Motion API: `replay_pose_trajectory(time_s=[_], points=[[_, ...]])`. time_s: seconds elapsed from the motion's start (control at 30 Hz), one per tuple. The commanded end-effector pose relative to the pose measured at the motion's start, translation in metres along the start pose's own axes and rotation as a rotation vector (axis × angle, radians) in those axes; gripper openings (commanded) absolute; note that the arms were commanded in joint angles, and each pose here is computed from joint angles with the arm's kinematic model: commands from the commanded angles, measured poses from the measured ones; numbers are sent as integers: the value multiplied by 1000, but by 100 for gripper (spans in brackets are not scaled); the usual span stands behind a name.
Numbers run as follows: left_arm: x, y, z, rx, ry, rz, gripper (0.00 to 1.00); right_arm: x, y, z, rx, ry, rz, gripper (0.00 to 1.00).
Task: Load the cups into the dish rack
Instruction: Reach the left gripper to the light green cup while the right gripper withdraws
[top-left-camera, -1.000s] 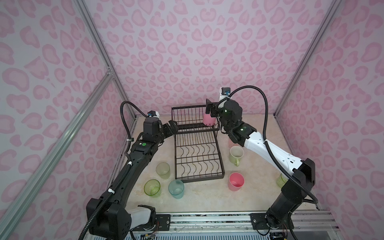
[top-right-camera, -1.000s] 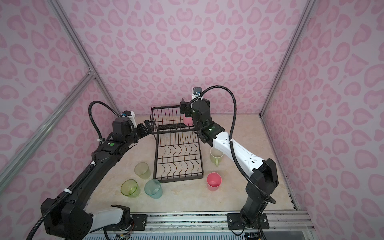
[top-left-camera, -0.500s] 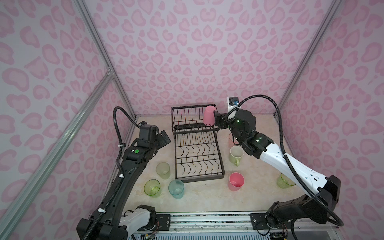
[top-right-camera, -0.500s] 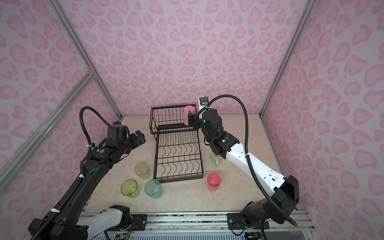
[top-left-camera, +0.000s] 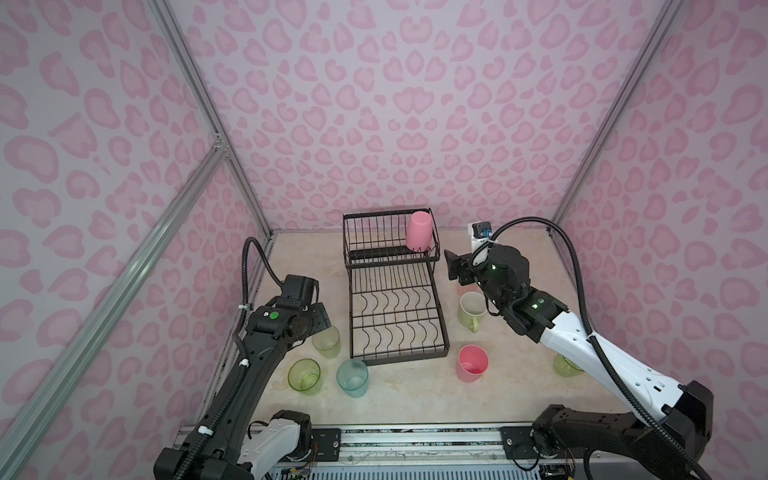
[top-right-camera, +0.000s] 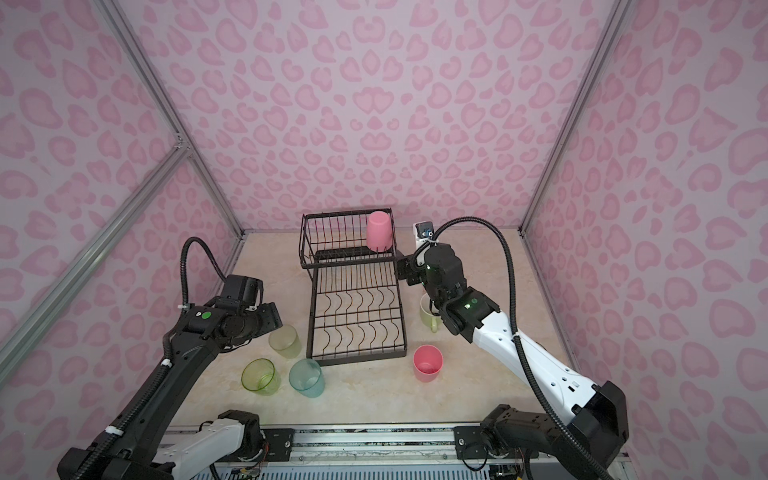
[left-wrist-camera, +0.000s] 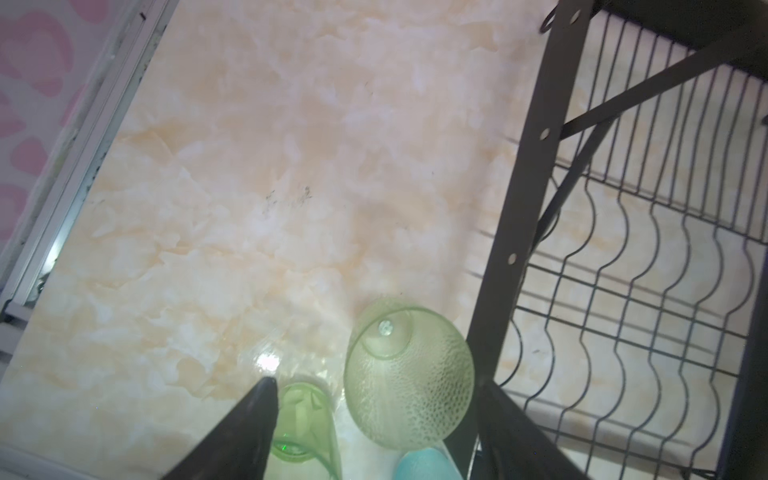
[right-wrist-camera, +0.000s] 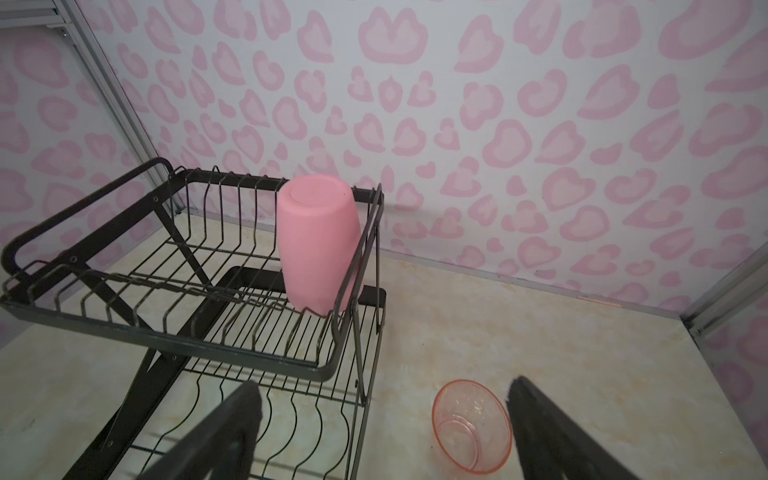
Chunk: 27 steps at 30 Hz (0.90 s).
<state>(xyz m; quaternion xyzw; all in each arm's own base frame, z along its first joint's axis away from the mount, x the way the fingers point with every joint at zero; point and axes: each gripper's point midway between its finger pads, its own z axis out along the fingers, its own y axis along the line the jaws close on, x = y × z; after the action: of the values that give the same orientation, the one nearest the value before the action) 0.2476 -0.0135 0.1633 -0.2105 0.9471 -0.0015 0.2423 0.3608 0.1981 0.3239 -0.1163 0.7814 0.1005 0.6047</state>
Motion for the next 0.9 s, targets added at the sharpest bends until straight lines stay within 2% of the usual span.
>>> replay_pose_trajectory(time_s=[0.0,0.13,0.27,0.43,0.6,0.87], points=[[14,9,5,-30,47,29,74,-4,1,-3,-50,-41,35,92],[27,9,18,-30,113,44,67,12,-14,-2,-29,-1,57,91],[28,5,24,-22,130,45,60,12,-19,-3,-42,-16,103,91],[32,1,40,-21,184,47,57,16,-16,3,-62,-4,116,90],[40,-3,56,-17,236,48,44,21,-17,6,-57,12,118,90],[43,-2,66,-37,264,53,37,28,-20,9,-50,17,134,90]])
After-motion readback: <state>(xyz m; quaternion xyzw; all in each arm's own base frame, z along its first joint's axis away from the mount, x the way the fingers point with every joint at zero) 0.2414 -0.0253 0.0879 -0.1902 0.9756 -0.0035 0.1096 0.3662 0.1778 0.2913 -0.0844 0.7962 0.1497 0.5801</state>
